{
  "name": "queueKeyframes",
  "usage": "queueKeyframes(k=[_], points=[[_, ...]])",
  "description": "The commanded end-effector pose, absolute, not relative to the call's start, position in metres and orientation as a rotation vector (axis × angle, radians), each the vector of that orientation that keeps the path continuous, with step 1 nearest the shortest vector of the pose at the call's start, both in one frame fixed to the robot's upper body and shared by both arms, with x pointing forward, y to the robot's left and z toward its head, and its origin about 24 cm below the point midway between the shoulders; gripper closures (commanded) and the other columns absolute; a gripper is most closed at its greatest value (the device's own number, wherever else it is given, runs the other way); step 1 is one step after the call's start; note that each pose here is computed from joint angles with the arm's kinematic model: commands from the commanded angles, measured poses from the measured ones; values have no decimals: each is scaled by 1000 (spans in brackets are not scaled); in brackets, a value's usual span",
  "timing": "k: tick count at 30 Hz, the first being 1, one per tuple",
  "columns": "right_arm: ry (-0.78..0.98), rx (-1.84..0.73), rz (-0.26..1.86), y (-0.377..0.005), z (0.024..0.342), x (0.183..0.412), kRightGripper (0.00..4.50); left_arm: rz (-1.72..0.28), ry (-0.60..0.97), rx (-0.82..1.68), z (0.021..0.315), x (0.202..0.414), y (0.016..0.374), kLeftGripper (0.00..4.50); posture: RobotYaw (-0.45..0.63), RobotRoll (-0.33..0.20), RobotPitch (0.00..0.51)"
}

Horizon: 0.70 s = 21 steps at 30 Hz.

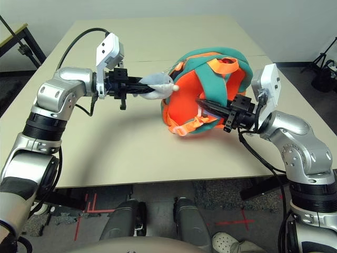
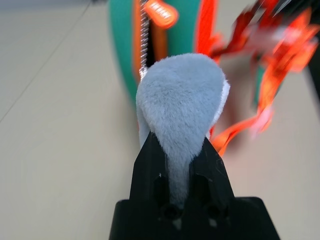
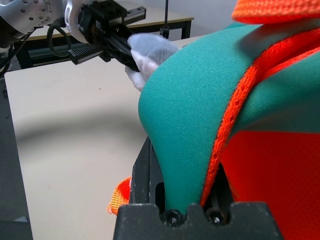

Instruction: Put the pencil case into the backpack and zip it.

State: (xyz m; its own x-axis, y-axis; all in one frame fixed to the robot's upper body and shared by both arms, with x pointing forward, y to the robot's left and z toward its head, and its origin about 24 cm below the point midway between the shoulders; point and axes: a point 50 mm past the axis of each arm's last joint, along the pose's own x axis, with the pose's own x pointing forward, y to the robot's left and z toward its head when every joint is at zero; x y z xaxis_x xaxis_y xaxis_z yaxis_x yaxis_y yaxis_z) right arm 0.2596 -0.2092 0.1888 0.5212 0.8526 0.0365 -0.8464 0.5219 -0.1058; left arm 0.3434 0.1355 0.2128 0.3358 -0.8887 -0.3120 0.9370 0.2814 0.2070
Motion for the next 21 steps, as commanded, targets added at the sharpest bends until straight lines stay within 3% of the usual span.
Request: queueKeyframes(k=[1,17,21], points=[[-88,-84,1054,-205,188,261,4395,-1210,211,383,198,342,142,4329,39,0,56],[-72,-86,1060,-204,187,260,4395,-1186,436,369,139,332,149,4330,22,0,70],[-71,-87,1057,-204,187,259,4395,-1170,430,372,137,336,149,4330,21,0,73]])
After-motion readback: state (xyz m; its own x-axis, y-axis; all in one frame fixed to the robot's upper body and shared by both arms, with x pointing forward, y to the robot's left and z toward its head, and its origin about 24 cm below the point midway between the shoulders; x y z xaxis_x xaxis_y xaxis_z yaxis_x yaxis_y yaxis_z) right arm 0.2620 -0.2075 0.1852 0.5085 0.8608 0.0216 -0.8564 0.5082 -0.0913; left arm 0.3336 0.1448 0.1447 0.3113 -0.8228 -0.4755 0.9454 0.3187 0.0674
